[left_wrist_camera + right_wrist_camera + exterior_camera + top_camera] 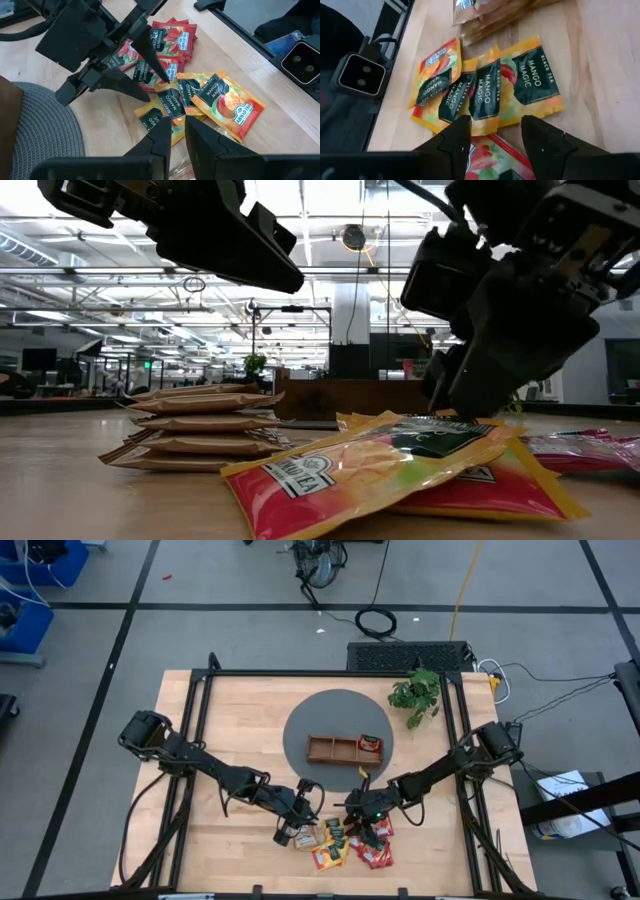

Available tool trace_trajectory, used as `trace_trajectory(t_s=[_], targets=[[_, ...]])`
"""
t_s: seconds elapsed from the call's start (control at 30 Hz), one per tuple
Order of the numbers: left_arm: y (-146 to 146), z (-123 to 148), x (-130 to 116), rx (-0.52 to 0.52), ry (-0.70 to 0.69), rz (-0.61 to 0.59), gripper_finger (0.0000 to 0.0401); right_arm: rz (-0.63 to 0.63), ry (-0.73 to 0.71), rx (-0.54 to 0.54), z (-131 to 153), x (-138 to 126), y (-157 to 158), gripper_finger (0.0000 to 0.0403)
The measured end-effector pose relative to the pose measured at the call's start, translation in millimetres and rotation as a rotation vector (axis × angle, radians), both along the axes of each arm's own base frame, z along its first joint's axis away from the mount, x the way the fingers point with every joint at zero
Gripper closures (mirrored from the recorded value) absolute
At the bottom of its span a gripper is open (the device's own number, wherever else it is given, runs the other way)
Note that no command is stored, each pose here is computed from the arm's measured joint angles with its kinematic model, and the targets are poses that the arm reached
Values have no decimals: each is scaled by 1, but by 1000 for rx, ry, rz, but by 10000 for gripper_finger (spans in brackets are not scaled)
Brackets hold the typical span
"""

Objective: Pick & Place Tea
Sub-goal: Put the orange tea packet into the middle section of the wooden organizer

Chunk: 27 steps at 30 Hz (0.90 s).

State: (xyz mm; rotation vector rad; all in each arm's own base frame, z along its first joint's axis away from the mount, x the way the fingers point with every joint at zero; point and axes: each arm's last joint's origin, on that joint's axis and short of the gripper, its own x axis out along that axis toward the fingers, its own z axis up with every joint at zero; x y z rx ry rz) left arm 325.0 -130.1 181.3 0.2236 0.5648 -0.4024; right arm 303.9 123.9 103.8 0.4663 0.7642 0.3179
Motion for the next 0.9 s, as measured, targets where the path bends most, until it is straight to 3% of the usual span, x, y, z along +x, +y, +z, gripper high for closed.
trace_trajectory(t_s=[0.33,0.9], targets=[[0,0,0,7,1,-3,338,23,-1,-21,-1,-1,2,268],[0,0,0,8,1,-2,338,41,-23,-80,-1,-2,2,387]])
